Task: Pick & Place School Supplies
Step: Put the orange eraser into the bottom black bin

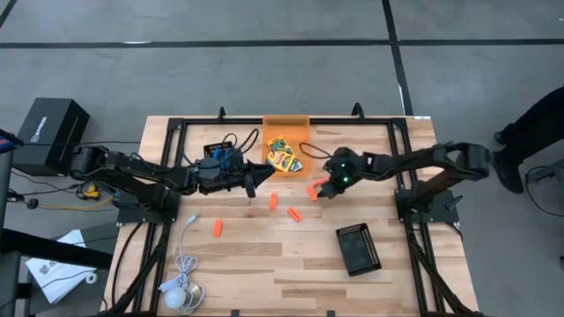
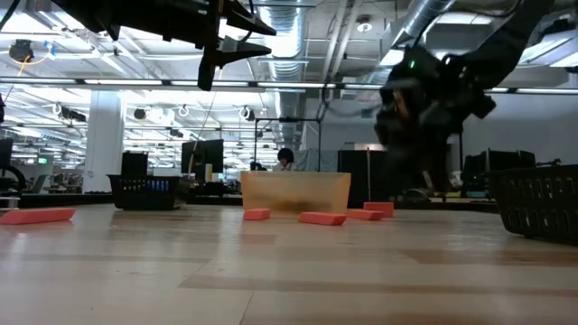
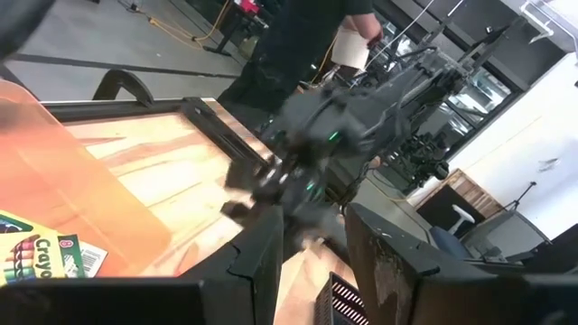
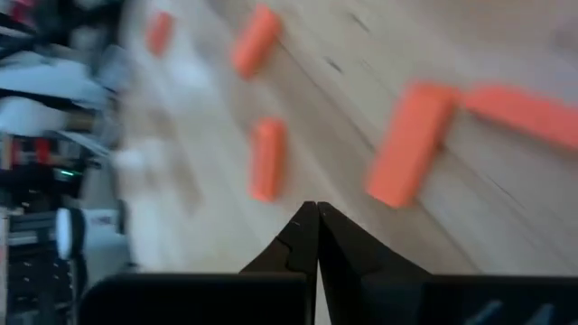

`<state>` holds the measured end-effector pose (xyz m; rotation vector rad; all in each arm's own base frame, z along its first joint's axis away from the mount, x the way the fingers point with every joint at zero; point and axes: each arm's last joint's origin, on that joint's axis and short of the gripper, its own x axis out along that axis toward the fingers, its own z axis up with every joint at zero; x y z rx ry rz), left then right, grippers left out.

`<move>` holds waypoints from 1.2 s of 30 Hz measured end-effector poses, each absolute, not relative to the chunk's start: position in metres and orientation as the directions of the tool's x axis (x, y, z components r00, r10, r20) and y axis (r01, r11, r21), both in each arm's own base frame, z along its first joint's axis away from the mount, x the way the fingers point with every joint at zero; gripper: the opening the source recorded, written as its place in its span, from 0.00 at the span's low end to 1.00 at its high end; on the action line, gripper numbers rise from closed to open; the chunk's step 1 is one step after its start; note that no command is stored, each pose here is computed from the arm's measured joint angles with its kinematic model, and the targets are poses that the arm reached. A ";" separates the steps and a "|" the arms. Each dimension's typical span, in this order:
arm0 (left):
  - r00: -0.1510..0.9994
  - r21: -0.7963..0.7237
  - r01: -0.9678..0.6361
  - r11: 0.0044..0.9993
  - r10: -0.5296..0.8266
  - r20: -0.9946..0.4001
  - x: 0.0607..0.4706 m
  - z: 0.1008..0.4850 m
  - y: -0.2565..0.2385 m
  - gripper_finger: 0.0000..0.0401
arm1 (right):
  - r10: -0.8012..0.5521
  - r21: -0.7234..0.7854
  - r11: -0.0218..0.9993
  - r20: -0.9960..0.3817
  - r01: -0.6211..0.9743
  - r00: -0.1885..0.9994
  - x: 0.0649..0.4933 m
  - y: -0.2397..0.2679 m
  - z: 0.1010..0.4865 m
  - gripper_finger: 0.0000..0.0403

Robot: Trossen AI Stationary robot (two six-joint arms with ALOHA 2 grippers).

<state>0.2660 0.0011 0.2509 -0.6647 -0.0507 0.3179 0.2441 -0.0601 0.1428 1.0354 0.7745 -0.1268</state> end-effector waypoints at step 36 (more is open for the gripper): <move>0.942 -0.618 -0.299 0.727 0.328 -0.070 0.266 0.249 0.007 0.29 | 0.249 0.240 0.967 -0.813 -0.087 0.526 0.264 -0.117 0.196 0.40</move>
